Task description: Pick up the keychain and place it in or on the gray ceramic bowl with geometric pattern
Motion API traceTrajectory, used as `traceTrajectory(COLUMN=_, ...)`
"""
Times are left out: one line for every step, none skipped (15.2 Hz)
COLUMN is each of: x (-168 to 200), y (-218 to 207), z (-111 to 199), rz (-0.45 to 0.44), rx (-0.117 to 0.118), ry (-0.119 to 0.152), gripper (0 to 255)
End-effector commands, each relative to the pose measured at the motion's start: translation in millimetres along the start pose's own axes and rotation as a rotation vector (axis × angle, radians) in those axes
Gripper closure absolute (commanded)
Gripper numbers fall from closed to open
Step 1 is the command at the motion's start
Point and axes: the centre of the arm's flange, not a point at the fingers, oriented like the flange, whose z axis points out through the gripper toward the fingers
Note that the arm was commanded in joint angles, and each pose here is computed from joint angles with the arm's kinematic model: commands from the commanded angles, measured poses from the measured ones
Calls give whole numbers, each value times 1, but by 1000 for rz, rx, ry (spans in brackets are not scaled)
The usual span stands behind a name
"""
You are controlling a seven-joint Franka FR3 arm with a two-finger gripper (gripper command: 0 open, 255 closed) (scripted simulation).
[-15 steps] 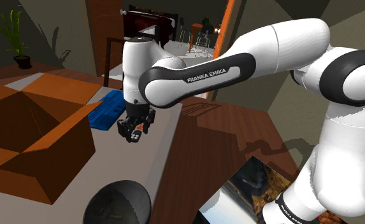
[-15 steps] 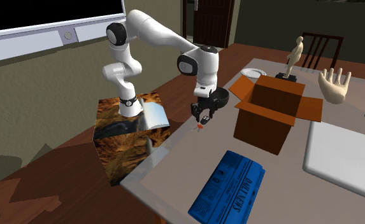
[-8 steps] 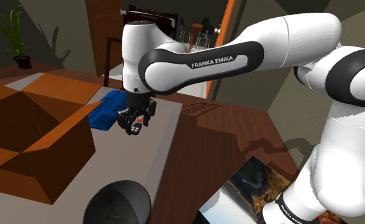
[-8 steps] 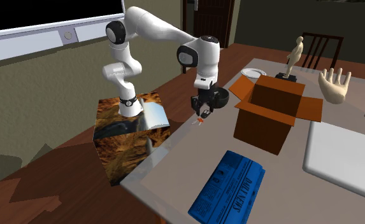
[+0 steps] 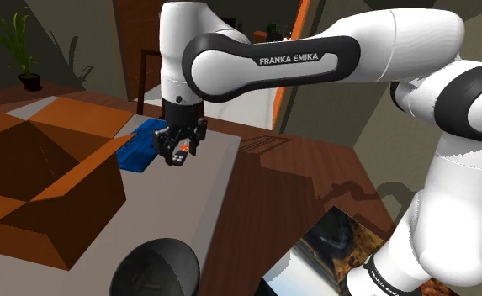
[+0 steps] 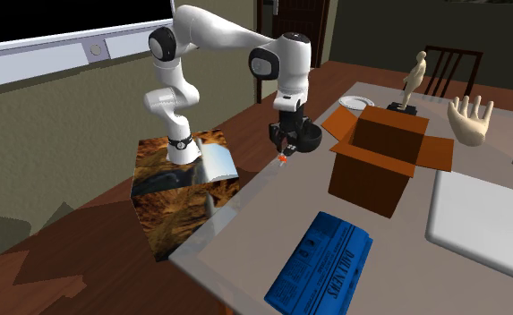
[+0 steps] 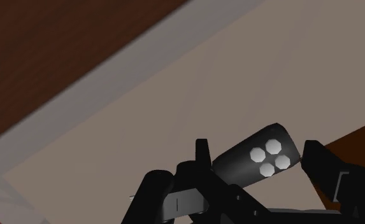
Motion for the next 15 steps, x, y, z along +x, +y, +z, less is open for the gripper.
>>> traceTrajectory(x=0, y=0, z=-9, rz=0, rx=0, ry=0, gripper=255)
traceTrajectory(x=0, y=0, z=-14, rz=0, rx=0, ry=0, gripper=255)
traceTrajectory(x=0, y=0, z=-18, rz=0, rx=0, ry=0, gripper=255)
traceTrajectory(x=-9, y=-9, z=-19, rz=0, rx=0, ry=0, gripper=255)
traceTrajectory(x=-18, y=-19, z=-20, rz=0, rx=0, ry=0, gripper=255)
traceTrajectory(x=-28, y=-28, z=-20, rz=0, rx=0, ry=0, gripper=255)
traceTrajectory(x=-37, y=-38, z=-21, rz=0, rx=0, ry=0, gripper=255)
traceTrajectory(x=-46, y=-47, z=-22, rz=0, rx=0, ry=0, gripper=255)
traceTrajectory(x=-55, y=-57, z=-23, rz=0, rx=0, ry=0, gripper=255)
traceTrajectory(x=-64, y=-66, z=-23, rz=0, rx=0, ry=0, gripper=255)
traceTrajectory(x=-73, y=-76, z=-24, rz=0, rx=0, ry=0, gripper=255)
traceTrajectory(x=-83, y=-85, z=-25, rz=0, rx=0, ry=0, gripper=255)
traceTrajectory(x=-92, y=-95, z=-25, rz=0, rx=0, ry=0, gripper=255)
traceTrajectory(x=-101, y=-104, z=-26, rz=0, rx=0, ry=0, gripper=255)
traceTrajectory(x=-110, y=-114, z=-27, rz=0, rx=0, ry=0, gripper=255)
